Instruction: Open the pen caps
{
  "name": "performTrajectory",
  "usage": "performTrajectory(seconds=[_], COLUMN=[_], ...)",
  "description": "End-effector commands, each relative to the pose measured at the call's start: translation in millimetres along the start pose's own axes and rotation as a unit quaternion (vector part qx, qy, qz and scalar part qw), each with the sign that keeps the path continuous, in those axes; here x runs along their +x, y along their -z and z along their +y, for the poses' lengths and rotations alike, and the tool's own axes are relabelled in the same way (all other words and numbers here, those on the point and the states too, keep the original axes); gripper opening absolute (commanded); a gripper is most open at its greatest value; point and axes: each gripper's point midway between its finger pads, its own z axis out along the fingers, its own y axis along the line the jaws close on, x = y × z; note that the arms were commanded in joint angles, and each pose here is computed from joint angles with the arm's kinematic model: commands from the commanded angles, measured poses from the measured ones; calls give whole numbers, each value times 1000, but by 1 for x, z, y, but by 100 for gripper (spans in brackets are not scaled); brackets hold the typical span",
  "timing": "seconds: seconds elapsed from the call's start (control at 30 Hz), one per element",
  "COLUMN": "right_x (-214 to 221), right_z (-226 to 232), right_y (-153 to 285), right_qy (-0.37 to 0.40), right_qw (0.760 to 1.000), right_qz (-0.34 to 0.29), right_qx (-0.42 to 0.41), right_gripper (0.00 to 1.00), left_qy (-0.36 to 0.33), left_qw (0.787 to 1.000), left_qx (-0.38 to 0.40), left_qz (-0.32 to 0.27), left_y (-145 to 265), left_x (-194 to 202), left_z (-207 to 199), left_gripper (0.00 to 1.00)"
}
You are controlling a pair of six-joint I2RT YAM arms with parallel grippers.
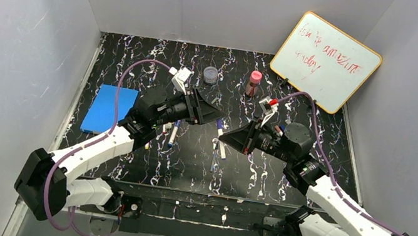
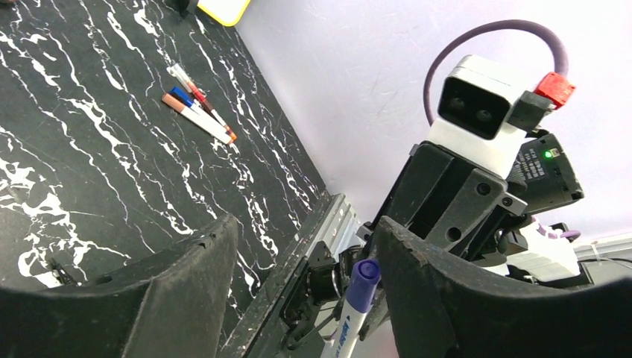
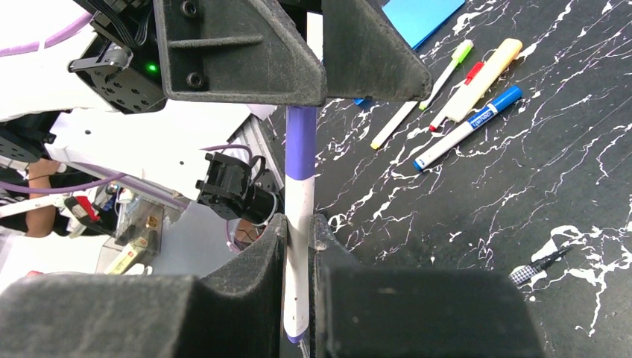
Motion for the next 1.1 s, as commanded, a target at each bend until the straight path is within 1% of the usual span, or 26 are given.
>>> performTrajectory(seconds=[0.0,0.1,0.2,0.27,0.37,0.53,0.8,0.87,1.03,1.07], right_x=[-18,-17,-17,-18,-20,-21,-22,-22,-19,-17], right_z=[16,13,12,13,15,16,16,17,19,20], right_y=[3,3,3,2,1,0,1,1,3,3], right_qy=[14,7,-2,-4,-4,-5,-7,-6,-7,-10], right_qw=[999,999,999,998,998,998,998,998,998,998], right_qz=[-40,-44,-50,-53,-53,-55,-59,-59,-51,-46], right_qx=[-27,-21,-19,-21,-25,-27,-28,-28,-32,-35], right_gripper=[1,1,1,1,1,1,1,1,1,1], left_qy=[-8,-6,-10,-13,-14,-16,-18,-19,-26,-29], left_qw=[999,998,997,997,997,996,995,994,994,994], left_qx=[46,59,70,73,77,86,96,100,105,105], left_qz=[4,10,11,10,11,15,24,27,23,20], left_y=[2,2,4,5,5,5,5,4,6,6], left_x=[-3,0,0,0,0,2,9,10,7,6], left_z=[-29,-36,-43,-44,-47,-51,-56,-58,-63,-64], left_gripper=[64,64,67,68,61,43,37,30,3,0])
